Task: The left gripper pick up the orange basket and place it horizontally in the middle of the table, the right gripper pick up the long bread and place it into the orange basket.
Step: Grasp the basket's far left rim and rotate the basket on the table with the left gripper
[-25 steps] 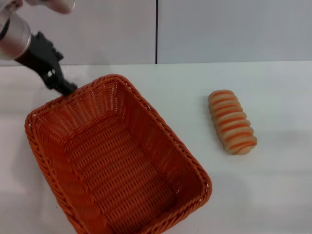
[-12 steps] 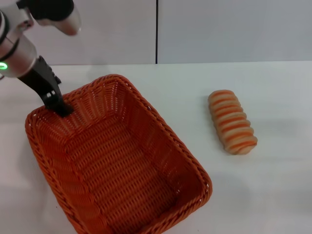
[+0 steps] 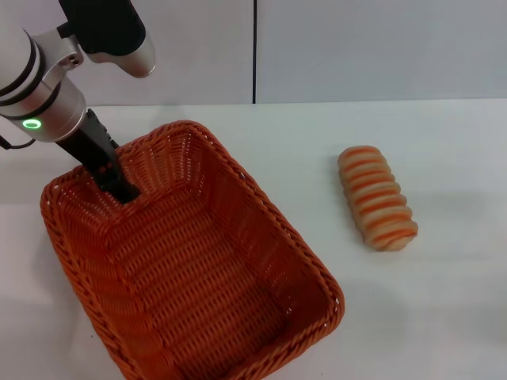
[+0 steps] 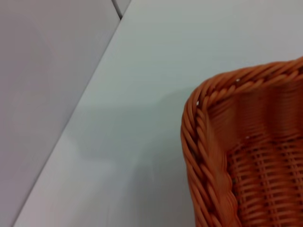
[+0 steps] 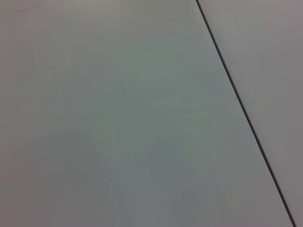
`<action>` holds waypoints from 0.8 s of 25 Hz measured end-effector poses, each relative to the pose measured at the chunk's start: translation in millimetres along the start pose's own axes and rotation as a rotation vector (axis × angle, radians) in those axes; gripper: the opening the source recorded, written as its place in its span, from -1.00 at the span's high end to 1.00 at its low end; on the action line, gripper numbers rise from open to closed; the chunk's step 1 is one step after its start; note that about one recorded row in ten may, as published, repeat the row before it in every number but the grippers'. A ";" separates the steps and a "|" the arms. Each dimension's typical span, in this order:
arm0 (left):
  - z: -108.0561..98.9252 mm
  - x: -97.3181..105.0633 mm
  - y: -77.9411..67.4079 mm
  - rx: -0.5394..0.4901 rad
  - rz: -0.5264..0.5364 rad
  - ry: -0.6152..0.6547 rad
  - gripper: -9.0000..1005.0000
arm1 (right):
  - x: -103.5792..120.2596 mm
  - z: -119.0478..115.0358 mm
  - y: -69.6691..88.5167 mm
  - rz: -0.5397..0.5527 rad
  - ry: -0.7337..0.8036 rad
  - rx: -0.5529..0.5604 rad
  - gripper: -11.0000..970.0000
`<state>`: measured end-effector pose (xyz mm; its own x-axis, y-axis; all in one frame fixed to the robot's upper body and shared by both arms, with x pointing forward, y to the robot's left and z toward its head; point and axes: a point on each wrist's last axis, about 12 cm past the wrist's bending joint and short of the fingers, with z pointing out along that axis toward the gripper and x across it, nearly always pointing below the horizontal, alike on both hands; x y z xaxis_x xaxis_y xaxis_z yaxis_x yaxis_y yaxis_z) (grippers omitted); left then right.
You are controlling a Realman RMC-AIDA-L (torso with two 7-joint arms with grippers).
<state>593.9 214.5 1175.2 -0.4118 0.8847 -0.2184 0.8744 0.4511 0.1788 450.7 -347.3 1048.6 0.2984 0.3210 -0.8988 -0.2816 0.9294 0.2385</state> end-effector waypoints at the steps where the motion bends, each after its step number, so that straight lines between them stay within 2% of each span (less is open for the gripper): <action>1: 0.0 0.0 0.0 0.000 0.000 0.000 -0.53 | -0.1 -0.4 -0.2 0.000 0.000 0.002 -0.31; 7: 0.1 -2.9 -0.3 -0.003 -0.005 -0.009 -0.53 | 0.9 -0.9 -2.2 -0.002 0.011 0.017 -0.31; 8: 1.3 -5.8 2.0 -0.015 -0.043 -0.025 -0.53 | 1.3 -0.2 -2.7 -0.002 0.014 0.019 -0.31; 17: 9.6 -7.3 0.0 0.008 -0.033 -0.001 -0.45 | 4.1 4.2 -5.9 -0.007 0.039 0.035 -0.31; 20: 8.3 -7.9 0.2 0.002 -0.030 -0.004 -0.20 | 4.1 5.2 -6.5 -0.010 0.041 0.036 -0.31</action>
<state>599.5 206.5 1169.0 -0.4365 0.8704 -0.2275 0.8623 0.4769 0.1701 458.5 -351.1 1045.3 0.2636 0.3047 -0.9152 -0.2455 0.9388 0.2418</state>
